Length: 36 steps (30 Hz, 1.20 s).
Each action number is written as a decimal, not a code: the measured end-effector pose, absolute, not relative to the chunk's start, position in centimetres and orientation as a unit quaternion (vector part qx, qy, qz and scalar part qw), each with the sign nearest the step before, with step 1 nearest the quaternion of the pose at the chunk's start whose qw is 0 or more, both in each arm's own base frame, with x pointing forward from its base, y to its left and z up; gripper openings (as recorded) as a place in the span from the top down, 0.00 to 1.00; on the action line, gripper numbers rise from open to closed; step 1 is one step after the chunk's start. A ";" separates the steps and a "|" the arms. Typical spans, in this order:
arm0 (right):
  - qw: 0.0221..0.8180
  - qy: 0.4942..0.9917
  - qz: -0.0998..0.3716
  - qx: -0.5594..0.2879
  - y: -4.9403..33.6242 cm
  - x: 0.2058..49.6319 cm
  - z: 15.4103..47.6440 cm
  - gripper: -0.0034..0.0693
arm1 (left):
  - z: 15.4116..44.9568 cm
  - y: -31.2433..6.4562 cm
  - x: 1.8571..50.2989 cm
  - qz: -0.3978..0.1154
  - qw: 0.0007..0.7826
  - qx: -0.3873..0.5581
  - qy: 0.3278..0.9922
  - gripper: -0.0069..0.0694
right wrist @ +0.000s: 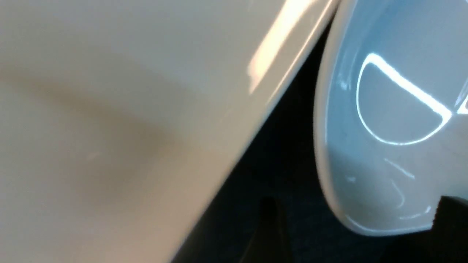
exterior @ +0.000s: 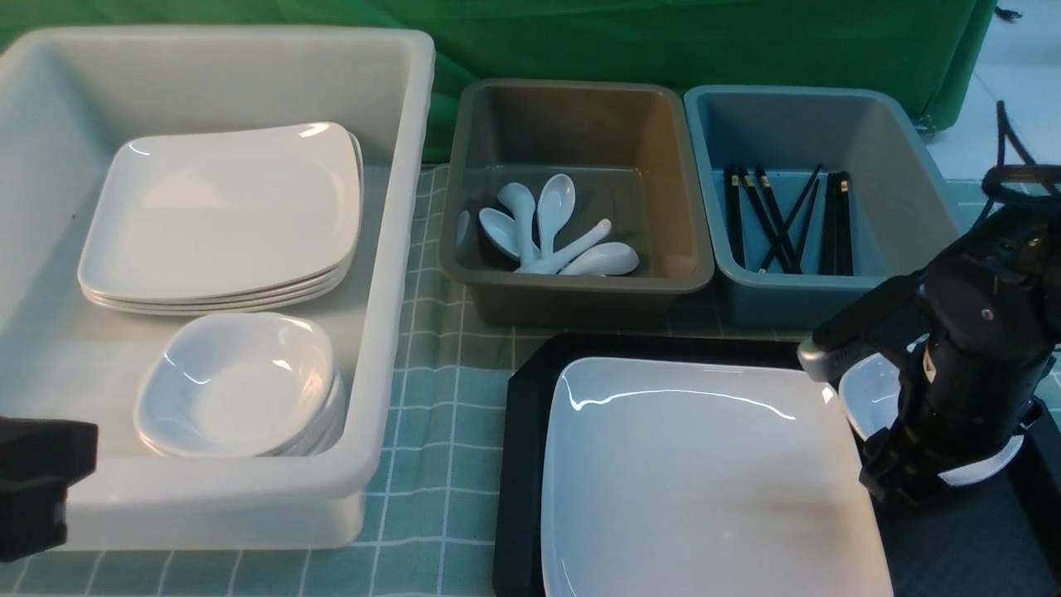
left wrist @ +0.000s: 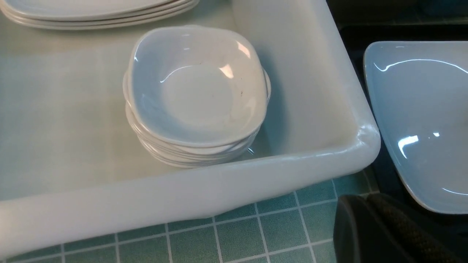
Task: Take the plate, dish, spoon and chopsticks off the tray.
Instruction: Use the right arm to grab a small plate from the dinner plate, then use the right arm to put the small plate into the large storage box on the left
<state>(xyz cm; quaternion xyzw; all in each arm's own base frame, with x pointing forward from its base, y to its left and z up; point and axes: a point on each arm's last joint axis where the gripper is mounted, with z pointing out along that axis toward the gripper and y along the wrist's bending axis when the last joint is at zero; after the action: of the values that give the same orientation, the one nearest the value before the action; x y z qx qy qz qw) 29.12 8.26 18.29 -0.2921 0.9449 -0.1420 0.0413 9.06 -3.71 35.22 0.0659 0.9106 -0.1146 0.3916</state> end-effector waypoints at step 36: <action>0.359 0.867 0.105 -0.329 14.3 26.3 37.4 0.87 | 36.5 -2.8 10.7 -0.088 0.480 -0.010 0.873 0.90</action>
<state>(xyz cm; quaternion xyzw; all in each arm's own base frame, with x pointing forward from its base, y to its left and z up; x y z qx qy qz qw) 26.33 14.35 37.37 -0.3290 0.8669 0.1051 0.3593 10.68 -2.82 36.49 -0.0098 0.8727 -0.0879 0.4801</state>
